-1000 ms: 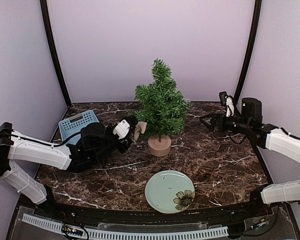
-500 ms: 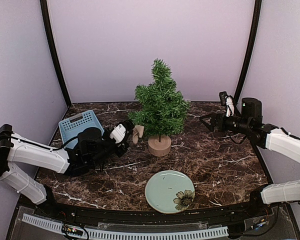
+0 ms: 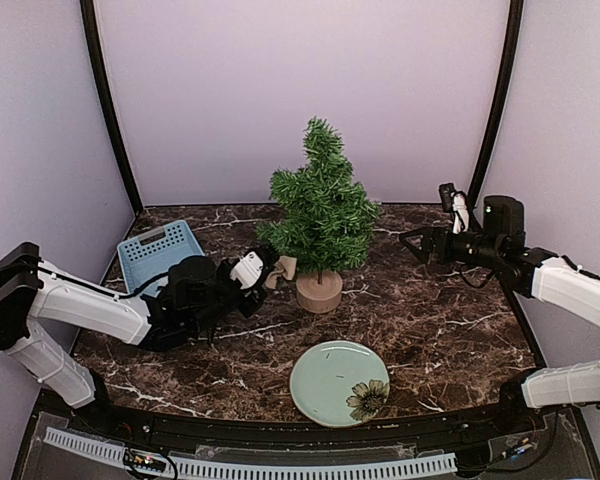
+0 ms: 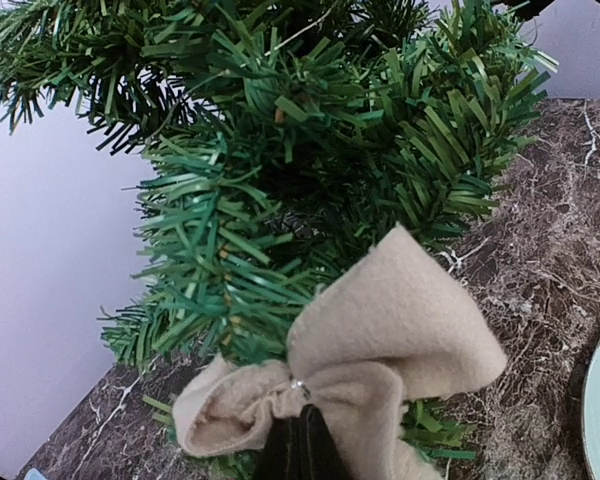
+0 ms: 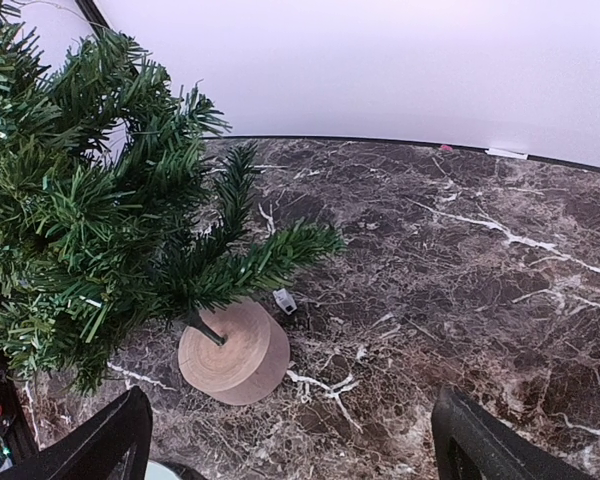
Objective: Decorate the small christmas tree
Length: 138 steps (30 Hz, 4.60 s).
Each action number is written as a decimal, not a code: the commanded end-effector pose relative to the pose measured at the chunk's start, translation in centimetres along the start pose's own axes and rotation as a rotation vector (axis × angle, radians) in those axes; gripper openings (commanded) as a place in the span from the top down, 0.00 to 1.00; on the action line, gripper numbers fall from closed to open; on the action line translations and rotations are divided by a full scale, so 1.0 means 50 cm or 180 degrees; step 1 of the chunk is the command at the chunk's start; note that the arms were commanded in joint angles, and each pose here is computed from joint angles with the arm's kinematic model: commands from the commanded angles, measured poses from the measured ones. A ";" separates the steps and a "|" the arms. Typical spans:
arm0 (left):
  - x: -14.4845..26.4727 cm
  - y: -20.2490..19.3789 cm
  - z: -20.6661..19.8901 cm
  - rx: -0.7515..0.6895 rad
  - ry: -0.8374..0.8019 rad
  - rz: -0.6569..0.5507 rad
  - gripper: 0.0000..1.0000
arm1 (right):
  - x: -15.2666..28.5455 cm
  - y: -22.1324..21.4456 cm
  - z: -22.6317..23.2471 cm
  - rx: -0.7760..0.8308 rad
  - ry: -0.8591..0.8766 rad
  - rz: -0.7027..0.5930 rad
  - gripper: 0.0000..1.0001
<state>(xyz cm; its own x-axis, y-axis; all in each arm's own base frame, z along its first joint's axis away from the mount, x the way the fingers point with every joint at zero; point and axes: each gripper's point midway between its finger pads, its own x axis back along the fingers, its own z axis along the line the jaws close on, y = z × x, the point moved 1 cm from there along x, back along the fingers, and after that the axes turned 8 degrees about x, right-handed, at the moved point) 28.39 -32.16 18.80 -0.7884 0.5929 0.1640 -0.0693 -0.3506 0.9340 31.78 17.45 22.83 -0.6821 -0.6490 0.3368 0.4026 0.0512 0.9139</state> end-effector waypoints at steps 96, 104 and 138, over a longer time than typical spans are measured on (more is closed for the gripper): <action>0.174 -0.397 0.317 0.3711 0.1235 0.3262 0.60 | -0.024 0.029 0.006 0.0146 0.0107 -0.0087 0.01; 0.173 -0.422 0.287 0.3610 0.1153 0.3443 0.70 | -0.026 0.023 0.005 0.0117 0.0109 -0.0070 0.01; 0.117 0.258 0.400 0.2155 0.0264 -0.0281 1.00 | -0.011 0.052 0.010 0.0082 0.0092 -0.0247 0.01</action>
<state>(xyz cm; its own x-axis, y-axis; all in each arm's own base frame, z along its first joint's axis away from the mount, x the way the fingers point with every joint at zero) 35.60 -15.30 29.62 -0.8238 0.4171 0.3839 0.5053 0.2335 0.8307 32.68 18.00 22.26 -0.6679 -0.6601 0.3437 0.4096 0.0596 0.9103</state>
